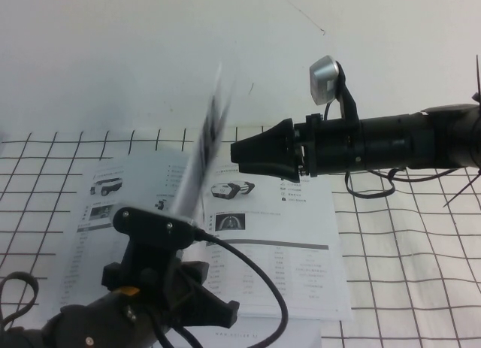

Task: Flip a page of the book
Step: Open the closed book

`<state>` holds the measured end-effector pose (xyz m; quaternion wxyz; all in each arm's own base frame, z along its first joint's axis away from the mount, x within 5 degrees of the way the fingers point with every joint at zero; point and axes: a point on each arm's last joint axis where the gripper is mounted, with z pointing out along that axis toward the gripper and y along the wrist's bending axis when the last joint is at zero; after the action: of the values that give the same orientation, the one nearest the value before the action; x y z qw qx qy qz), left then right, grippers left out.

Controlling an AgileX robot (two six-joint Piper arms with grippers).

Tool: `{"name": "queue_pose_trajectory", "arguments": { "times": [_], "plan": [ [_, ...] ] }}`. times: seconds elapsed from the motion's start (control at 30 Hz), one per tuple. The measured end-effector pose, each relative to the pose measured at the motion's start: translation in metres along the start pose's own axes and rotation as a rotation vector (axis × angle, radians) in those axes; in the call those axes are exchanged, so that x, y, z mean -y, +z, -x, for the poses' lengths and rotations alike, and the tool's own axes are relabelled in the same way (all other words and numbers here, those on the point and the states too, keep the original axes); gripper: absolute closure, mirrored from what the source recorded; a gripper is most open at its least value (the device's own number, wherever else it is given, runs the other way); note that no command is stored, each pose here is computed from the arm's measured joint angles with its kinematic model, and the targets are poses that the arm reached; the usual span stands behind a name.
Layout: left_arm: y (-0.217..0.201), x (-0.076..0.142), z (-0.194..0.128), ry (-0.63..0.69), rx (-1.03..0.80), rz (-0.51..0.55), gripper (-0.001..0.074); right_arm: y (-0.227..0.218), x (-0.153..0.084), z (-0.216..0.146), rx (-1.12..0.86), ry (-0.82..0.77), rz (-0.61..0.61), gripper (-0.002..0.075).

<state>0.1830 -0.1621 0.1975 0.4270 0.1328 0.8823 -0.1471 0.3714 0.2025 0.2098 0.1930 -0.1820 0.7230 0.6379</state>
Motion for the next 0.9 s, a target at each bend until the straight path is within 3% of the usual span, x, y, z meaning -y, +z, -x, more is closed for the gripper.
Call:
{"name": "queue_pose_trajectory", "arguments": {
  "times": [0.37, 0.5, 0.57, 0.63, 0.73, 0.9],
  "plan": [
    [0.0, -0.008, 0.0, -0.138, 0.002, 0.085, 0.0737, -0.003, -0.011, -0.001, -0.048, -0.07, -0.016, 0.0314],
    [-0.001, -0.01, -0.002, -0.174, -0.01, 0.115, 0.0737, -0.007, 0.005, -0.019, -0.266, -0.133, -0.19, 0.0441],
    [-0.001, -0.012, -0.003, -0.181, -0.018, 0.137, 0.0737, -0.012, 0.018, -0.027, -0.37, -0.14, -0.311, 0.0571],
    [-0.001, -0.015, -0.004, -0.192, -0.028, 0.171, 0.0737, -0.015, 0.027, -0.032, -0.428, -0.147, -0.391, 0.0655],
    [-0.002, -0.02, -0.005, -0.193, -0.039, 0.225, 0.0737, -0.015, 0.039, -0.037, -0.464, -0.14, -0.454, 0.0704],
    [-0.003, -0.023, -0.006, -0.161, -0.051, 0.26, 0.0737, -0.011, 0.051, -0.043, -0.476, -0.107, -0.476, 0.0722]
  ]
}}
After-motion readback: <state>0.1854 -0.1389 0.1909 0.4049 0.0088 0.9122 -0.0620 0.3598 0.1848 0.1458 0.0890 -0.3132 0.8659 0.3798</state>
